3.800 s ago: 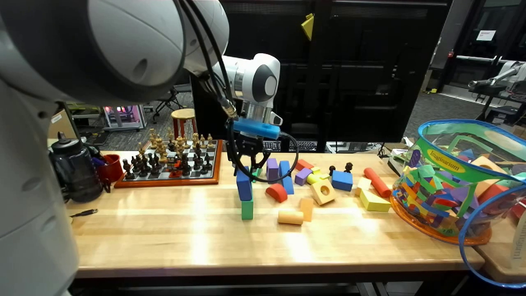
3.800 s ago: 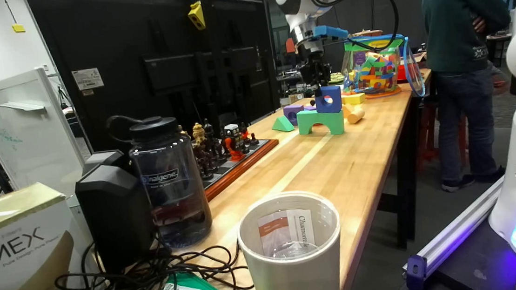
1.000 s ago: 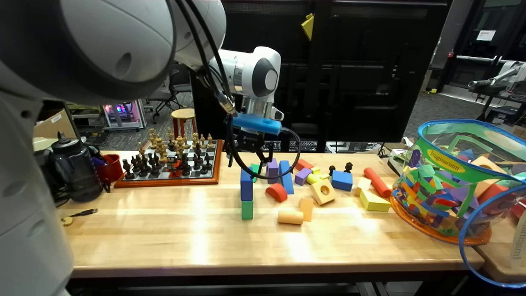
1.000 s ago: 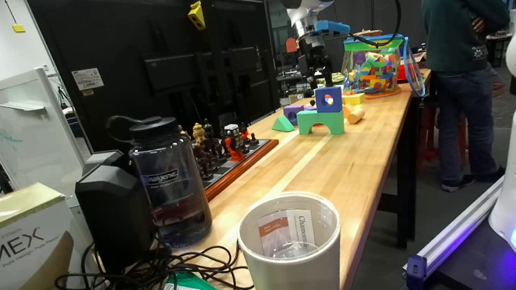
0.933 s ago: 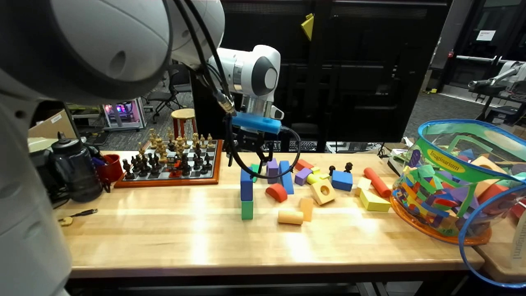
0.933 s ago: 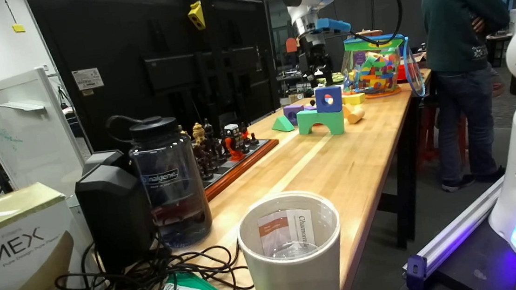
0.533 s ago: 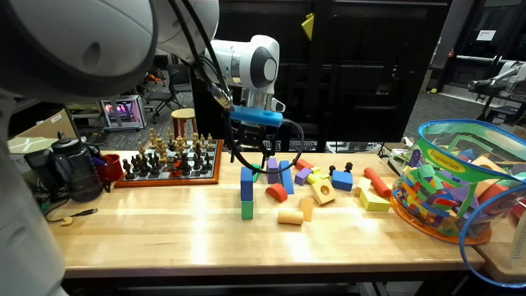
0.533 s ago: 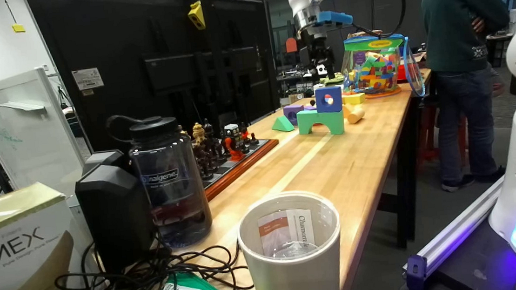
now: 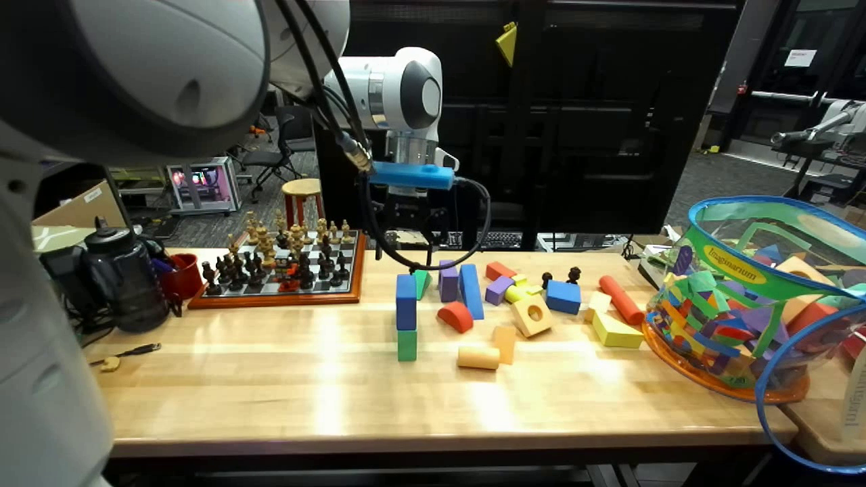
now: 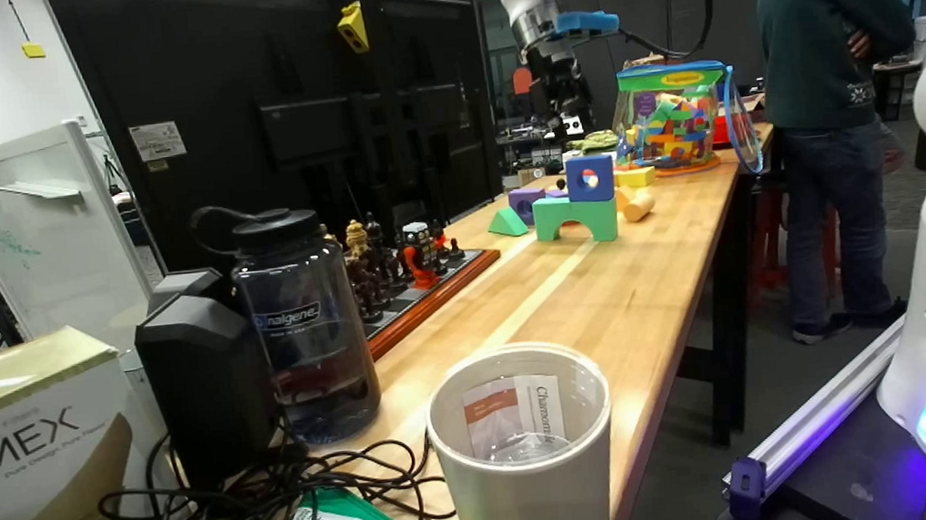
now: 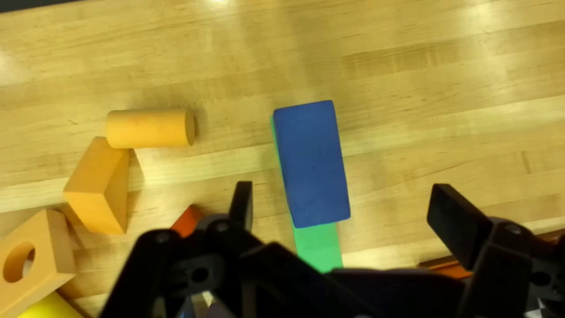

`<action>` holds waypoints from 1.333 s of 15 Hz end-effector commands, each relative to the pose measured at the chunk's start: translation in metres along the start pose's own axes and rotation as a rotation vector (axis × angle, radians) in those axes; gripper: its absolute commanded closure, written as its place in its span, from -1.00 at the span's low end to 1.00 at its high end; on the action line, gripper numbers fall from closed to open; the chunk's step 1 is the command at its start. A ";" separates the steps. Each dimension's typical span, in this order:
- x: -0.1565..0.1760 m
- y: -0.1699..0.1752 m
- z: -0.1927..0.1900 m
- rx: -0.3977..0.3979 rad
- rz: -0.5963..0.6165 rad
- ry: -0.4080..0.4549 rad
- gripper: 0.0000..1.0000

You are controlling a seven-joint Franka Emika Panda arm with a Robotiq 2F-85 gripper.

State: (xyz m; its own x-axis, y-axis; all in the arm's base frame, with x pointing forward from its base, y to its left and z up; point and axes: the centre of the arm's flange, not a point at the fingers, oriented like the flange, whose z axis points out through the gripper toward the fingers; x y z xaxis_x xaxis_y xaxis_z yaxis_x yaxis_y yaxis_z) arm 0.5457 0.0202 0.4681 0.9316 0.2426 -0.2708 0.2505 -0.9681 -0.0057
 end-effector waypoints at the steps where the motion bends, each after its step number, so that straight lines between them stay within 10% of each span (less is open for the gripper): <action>1: 0.020 -0.011 -0.016 -0.029 -0.001 -0.042 -1.00; 20: 0.088 0.032 -0.079 -0.061 0.018 -0.038 -1.00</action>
State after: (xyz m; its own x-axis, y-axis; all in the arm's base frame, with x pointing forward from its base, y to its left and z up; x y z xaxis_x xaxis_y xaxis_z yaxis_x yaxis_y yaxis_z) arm 0.6260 0.0153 0.5107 0.9297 0.2148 -0.2991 0.2330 -0.9721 0.0261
